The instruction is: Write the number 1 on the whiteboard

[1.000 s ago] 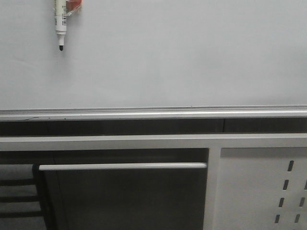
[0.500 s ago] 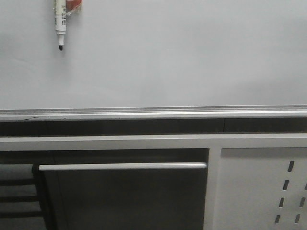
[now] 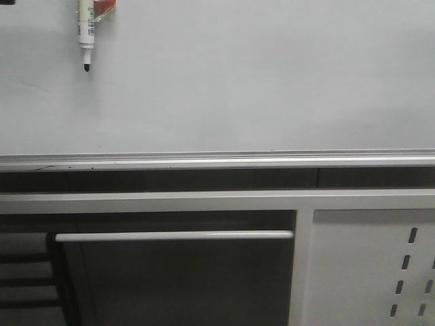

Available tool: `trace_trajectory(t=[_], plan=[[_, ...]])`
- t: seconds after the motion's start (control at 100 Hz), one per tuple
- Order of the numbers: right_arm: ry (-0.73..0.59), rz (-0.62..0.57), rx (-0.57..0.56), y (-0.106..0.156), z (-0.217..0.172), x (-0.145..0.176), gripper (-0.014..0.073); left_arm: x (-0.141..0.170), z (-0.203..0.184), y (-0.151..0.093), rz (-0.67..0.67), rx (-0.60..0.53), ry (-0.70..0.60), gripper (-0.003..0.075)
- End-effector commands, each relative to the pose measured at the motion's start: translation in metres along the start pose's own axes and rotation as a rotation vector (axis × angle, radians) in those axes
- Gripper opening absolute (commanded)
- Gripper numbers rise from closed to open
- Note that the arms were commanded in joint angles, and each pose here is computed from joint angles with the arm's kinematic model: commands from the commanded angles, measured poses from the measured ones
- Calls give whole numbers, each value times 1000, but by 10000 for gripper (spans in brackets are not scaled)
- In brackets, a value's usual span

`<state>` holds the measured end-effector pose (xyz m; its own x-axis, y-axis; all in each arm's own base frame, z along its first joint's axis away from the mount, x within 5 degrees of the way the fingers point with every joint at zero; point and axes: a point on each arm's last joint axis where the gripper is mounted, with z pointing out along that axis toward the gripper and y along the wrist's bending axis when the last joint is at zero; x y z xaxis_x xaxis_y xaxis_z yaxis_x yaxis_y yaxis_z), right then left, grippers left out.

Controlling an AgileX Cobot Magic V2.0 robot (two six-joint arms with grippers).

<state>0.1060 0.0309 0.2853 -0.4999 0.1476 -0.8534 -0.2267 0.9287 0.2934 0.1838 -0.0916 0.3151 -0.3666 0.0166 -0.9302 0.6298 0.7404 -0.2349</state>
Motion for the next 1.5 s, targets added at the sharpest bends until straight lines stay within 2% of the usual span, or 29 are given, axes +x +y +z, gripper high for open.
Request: trace_trajectory(t=[0.0,0.18,0.32,0.68,0.75,0.82,0.87,0.99,1.11,1.28,1.35,1.49], plan=[[-89,6,13,1,-4,-17,385,-17,4,-6,14,-51,-75,365],[-89,6,13,1,-4,-17,385,-22,23,-14,83,-105,-70,365],[-89,6,13,1,-4,-17,385,-24,38,-9,87,-179,-61,365],[-88,6,12,1,-4,-17,385,-34,61,-1,104,-220,-44,358],[-88,6,12,1,-4,-17,385,-34,63,1,103,-230,-41,279],[-88,6,12,1,-4,-17,385,-34,63,1,114,-231,-40,123],[-88,6,12,1,-4,-17,385,-34,63,0,122,-231,-40,-22],[-88,6,12,1,-4,-17,385,-35,61,-1,141,-221,-41,-20],[-76,5,6,2,-4,-16,385,-34,57,-12,190,-118,-23,-20],[-17,-45,-39,6,-4,-12,385,-27,49,-35,268,121,53,-20],[0,-88,-101,13,-5,-16,385,-21,47,-42,286,201,103,-20],[51,-146,-299,32,-2,-34,385,-9,42,-54,325,349,204,-20]])
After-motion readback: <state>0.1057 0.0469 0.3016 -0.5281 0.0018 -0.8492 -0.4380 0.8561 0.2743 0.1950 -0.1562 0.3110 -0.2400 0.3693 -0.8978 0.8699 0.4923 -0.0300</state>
